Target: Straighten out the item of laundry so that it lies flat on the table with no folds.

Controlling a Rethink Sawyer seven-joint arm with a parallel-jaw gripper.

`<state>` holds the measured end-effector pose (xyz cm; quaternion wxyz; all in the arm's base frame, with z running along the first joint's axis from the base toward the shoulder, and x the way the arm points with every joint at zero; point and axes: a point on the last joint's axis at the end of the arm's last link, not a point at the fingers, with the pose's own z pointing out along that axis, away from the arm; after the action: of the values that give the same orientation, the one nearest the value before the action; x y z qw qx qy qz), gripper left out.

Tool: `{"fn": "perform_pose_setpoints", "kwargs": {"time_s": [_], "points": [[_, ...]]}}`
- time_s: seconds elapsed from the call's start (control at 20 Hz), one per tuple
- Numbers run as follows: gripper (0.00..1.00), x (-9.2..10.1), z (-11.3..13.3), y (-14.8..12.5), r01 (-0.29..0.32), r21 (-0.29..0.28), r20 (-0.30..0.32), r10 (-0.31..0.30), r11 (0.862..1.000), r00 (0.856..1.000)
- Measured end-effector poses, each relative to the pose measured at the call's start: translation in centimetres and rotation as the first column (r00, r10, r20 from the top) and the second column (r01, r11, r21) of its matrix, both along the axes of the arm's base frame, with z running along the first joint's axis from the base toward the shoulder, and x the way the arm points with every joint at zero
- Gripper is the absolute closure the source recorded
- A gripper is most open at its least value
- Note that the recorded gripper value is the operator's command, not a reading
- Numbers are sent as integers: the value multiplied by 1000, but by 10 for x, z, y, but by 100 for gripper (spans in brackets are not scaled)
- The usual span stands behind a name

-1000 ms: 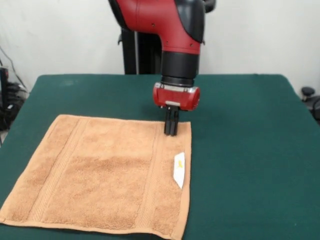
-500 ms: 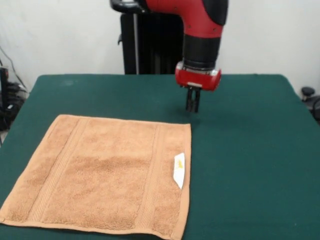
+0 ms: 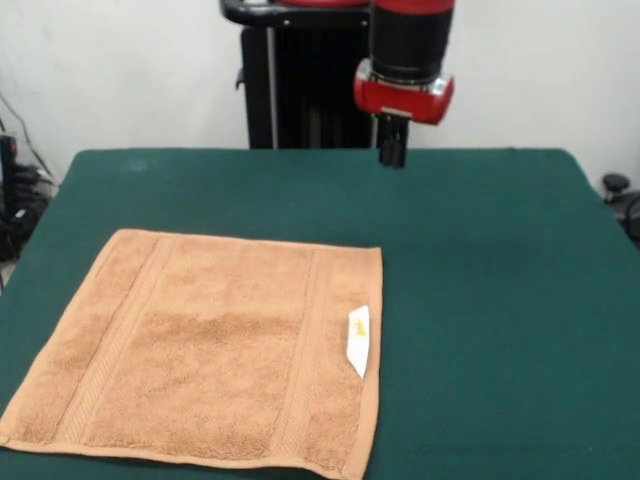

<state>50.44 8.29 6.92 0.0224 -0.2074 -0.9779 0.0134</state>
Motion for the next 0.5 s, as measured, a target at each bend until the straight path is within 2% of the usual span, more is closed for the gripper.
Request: {"fn": "perform_pose_setpoints", "kwargs": {"time_s": [0.15, 0.3, 0.5], "points": [[100, 25, 25, -5, 0, -8, 9, 0, 1000, 1000], [100, 42, 38, -7, -3, -14, 30, 4, 1000, 1000], [100, 76, 60, -15, -3, -28, 82, 6, 1000, 997]]}}
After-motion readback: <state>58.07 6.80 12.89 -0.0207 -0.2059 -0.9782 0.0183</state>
